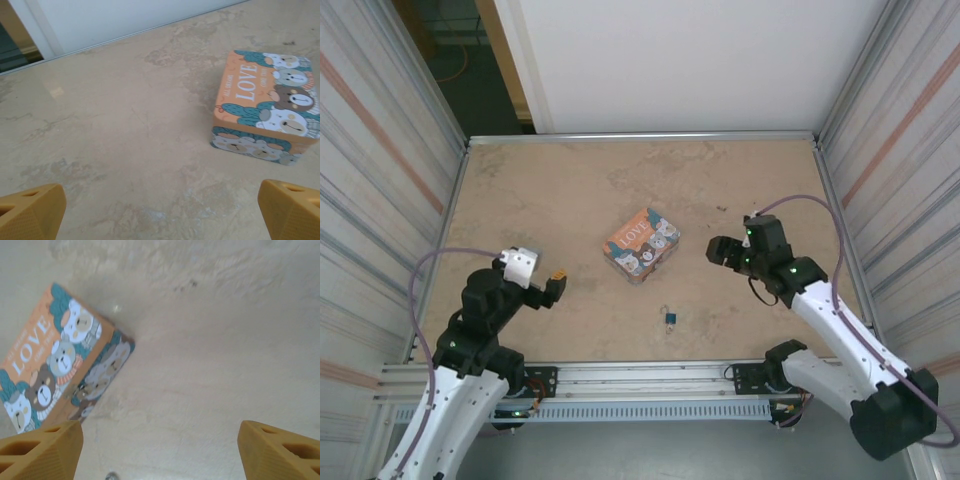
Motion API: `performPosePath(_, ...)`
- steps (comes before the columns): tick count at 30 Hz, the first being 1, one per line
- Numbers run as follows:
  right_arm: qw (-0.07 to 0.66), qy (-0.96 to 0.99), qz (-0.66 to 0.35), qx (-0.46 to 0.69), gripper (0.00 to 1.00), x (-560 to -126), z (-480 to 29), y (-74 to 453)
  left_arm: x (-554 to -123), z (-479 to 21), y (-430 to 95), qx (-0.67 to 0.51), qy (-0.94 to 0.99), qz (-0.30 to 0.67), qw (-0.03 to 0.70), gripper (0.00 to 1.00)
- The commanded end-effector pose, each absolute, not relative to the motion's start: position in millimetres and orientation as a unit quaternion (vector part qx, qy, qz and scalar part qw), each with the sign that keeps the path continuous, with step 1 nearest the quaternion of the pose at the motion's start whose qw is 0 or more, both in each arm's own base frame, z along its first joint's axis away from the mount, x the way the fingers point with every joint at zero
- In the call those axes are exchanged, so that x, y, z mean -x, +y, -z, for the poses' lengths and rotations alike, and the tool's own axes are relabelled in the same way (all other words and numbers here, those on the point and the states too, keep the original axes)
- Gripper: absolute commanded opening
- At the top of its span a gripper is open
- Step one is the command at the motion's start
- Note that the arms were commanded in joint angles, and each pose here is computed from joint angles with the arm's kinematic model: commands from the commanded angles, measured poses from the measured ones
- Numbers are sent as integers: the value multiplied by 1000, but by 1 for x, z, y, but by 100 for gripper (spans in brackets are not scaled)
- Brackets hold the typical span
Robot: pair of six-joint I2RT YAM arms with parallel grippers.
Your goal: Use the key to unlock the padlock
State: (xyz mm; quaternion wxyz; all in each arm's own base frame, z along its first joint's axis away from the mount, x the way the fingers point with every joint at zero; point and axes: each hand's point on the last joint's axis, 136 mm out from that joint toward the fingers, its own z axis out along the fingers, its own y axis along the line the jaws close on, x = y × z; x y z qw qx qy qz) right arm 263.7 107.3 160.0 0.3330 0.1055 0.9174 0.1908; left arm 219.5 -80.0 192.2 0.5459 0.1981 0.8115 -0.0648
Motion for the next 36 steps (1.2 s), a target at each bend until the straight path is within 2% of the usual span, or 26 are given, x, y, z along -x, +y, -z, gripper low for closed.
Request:
performPosePath(1, 349, 915, -183, -91, 85, -264, -166, 91, -239, -216, -71, -166, 801, 37, 574, 99)
performPosePath(7, 393, 897, -157, -124, 99, -277, -177, 50, -265, -213, -59, -133, 807, -8, 576, 99)
performPosePath(13, 457, 871, -105, -144, 99, -300, -173, 9, -287, -203, -32, -74, 813, -28, 577, 99)
performPosePath(19, 504, 855, -34, -117, 99, -318, -167, -12, -298, -199, -1, -5, 810, -34, 585, 99)
performPosePath(27, 508, 852, -29, -120, 99, -337, -143, -17, -302, -185, 13, 19, 815, -60, 575, 99)
performPosePath(36, 548, 826, -35, -125, 99, -358, -127, -19, -314, -161, 21, 41, 827, -74, 556, 99)
